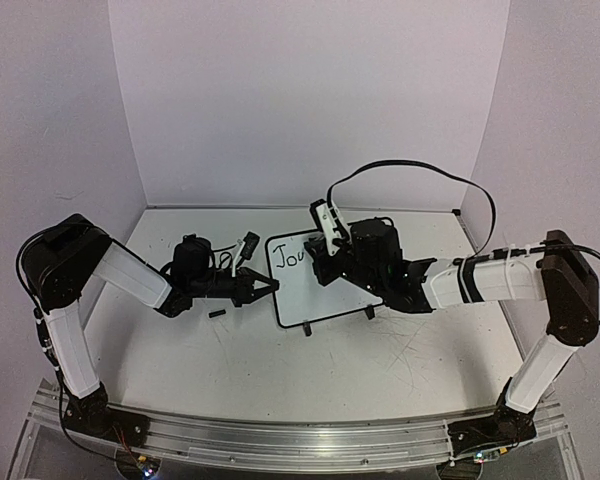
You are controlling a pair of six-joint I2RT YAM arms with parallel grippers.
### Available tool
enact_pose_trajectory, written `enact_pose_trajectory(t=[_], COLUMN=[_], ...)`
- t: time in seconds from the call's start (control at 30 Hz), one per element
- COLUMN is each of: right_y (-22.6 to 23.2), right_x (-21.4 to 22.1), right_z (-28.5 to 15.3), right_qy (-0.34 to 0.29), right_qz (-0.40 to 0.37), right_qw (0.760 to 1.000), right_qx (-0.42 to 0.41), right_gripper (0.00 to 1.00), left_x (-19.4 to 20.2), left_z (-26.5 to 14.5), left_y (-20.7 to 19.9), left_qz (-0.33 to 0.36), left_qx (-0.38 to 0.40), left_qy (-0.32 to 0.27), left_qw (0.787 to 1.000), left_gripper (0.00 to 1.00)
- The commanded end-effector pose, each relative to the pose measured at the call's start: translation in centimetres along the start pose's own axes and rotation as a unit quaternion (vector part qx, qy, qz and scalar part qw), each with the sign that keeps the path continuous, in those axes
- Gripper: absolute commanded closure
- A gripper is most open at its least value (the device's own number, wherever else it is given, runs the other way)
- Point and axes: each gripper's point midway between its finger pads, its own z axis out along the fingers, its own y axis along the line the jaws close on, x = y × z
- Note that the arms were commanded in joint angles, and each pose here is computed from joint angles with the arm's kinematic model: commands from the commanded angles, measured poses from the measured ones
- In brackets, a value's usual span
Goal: Write a sentence on the whiteboard
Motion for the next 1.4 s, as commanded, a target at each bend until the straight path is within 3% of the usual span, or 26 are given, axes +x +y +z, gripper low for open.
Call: enact_pose_trajectory(t=[0.0, 0.77, 1.13, 1.37], right_y=[-1.2, 0.5, 1.9, 0.4], right_x=[-1.0, 3.9, 1.0, -4.2], right_z=[-0.5, -0.1, 0.8, -4.1], right_qy=[-0.015, 0.038, 0.004, -0.056], right_qz=[0.016, 0.033, 0.037, 0.073], right_qw=[1.000, 0.999, 0.999, 0.995], right_qx=[0.016, -0.013, -0.035, -0.043], right_gripper=[1.00, 1.00, 1.00, 1.00], left_x=[-0.2, -0.4, -0.2, -0.1], left_z=[-0.1, -0.1, -0.2, -0.2], left_y=[0.3, 0.2, 0.3, 0.4], left_qz=[0.027, 0.028, 0.027, 0.027], left_qx=[-0.015, -0.015, -0.018, -0.020], left_qy=[0.005, 0.004, 0.005, 0.006], left_qw=[1.000, 0.999, 0.999, 0.999], left_gripper=[1.00, 1.00, 1.00, 1.00])
